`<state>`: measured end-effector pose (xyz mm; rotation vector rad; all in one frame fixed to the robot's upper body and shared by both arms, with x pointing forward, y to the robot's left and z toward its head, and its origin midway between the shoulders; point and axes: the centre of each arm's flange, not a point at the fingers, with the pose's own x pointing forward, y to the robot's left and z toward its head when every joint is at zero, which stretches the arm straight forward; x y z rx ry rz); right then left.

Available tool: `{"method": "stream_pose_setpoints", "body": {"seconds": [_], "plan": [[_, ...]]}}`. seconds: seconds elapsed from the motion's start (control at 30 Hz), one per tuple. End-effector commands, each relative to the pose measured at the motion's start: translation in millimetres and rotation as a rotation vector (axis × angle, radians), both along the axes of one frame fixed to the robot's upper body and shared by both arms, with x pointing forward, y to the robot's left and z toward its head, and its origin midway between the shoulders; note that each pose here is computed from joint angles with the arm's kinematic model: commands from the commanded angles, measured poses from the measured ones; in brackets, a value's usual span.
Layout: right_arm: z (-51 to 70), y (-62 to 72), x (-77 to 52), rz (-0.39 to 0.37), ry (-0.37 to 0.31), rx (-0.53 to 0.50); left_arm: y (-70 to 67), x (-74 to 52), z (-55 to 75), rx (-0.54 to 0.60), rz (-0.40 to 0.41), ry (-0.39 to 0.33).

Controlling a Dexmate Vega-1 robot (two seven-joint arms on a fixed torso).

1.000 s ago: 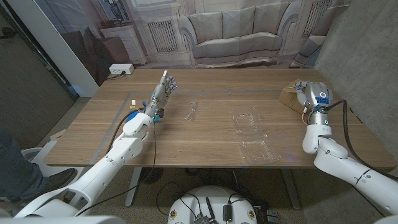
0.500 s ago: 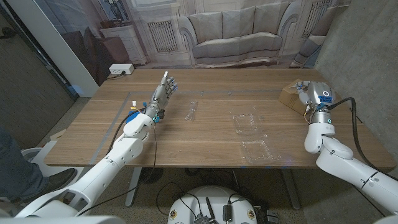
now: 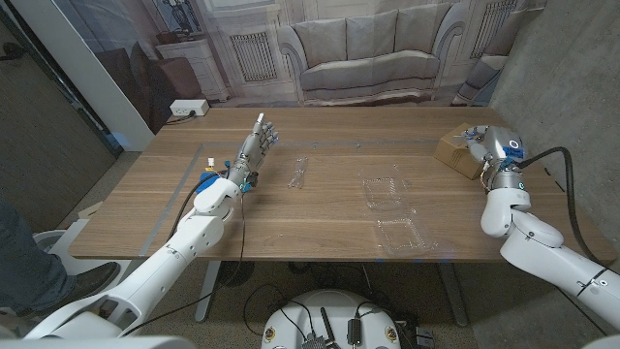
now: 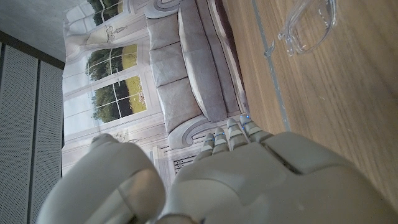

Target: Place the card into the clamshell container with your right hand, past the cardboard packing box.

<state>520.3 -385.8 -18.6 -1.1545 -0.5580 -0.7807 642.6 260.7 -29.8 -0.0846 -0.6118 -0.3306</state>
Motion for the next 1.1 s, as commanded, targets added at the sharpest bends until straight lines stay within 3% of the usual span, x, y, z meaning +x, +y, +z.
{"method": "stream_pose_setpoints", "body": {"seconds": [0.03,0.47,1.1], "plan": [[7.7,5.4,-10.9,0.073,-0.012,-0.006,-3.8,2.4,1.3,0.006,-0.003,0.003],[14.3,12.5,-13.6,0.180,0.000,-0.036,-4.5,4.3,1.8,-0.001,0.001,0.004],[22.3,23.4,-18.9,0.270,-0.031,-0.080,-6.5,7.9,7.1,0.000,0.000,-0.004]]}}
